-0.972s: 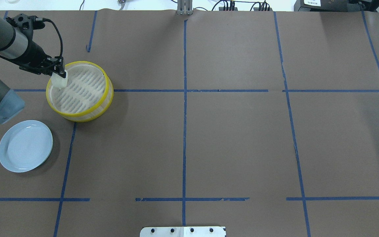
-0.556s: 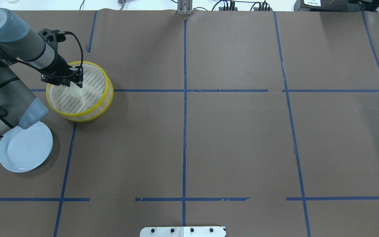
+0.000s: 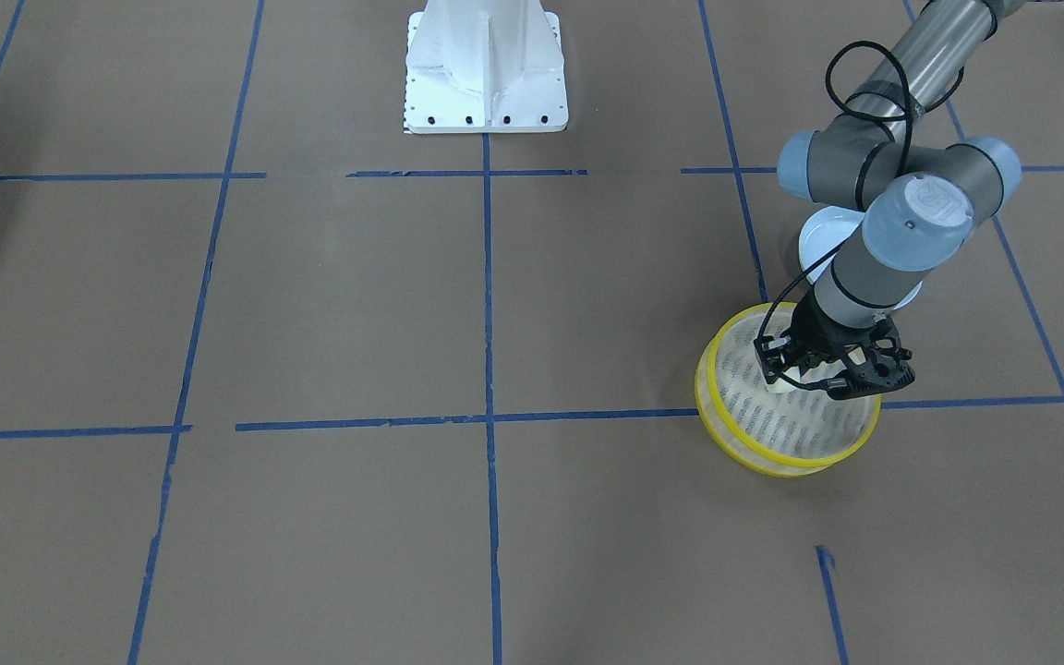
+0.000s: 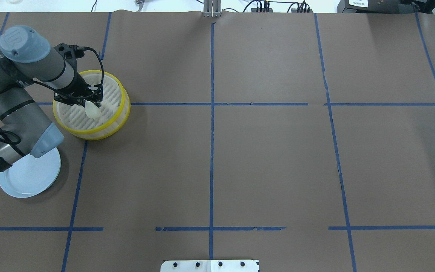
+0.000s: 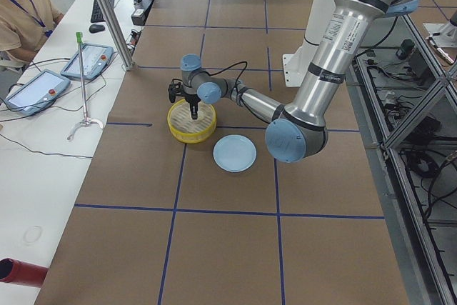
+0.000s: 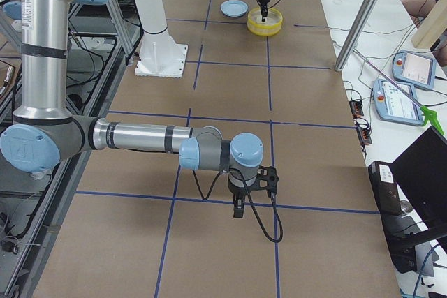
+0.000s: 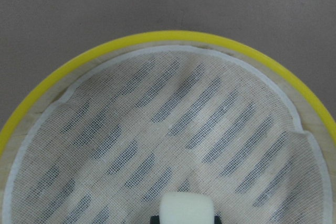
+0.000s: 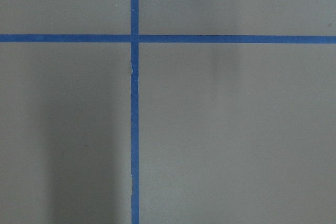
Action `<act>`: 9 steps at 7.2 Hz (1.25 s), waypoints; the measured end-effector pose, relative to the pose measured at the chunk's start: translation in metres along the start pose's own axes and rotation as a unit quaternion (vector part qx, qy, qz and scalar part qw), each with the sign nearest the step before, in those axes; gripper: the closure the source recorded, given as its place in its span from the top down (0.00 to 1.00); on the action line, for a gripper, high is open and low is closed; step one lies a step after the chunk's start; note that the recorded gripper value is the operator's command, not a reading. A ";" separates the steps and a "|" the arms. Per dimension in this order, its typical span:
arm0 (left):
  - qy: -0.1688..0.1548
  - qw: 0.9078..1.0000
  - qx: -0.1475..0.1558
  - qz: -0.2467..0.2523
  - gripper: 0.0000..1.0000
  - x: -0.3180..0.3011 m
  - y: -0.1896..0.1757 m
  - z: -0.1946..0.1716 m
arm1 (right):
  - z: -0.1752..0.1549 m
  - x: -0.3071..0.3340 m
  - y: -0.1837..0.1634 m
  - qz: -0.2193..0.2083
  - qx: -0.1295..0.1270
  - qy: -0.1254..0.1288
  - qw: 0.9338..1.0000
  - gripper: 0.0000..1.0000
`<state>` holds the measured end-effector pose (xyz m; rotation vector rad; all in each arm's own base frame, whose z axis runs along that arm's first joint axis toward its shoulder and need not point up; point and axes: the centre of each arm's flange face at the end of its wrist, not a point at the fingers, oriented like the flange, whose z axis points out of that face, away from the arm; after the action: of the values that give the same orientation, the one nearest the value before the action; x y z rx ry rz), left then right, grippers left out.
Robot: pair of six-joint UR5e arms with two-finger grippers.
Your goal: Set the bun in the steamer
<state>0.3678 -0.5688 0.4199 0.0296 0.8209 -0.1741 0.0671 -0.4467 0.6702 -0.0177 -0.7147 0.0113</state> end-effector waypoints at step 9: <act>0.022 0.991 0.048 0.123 0.99 -0.215 -0.087 -0.193 | 0.000 0.000 0.000 0.000 0.000 0.000 1.000 1.00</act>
<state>0.0702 -0.6057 0.4488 0.2245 0.8456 0.0204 0.0672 -0.4464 0.6704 -0.0181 -0.7146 0.0116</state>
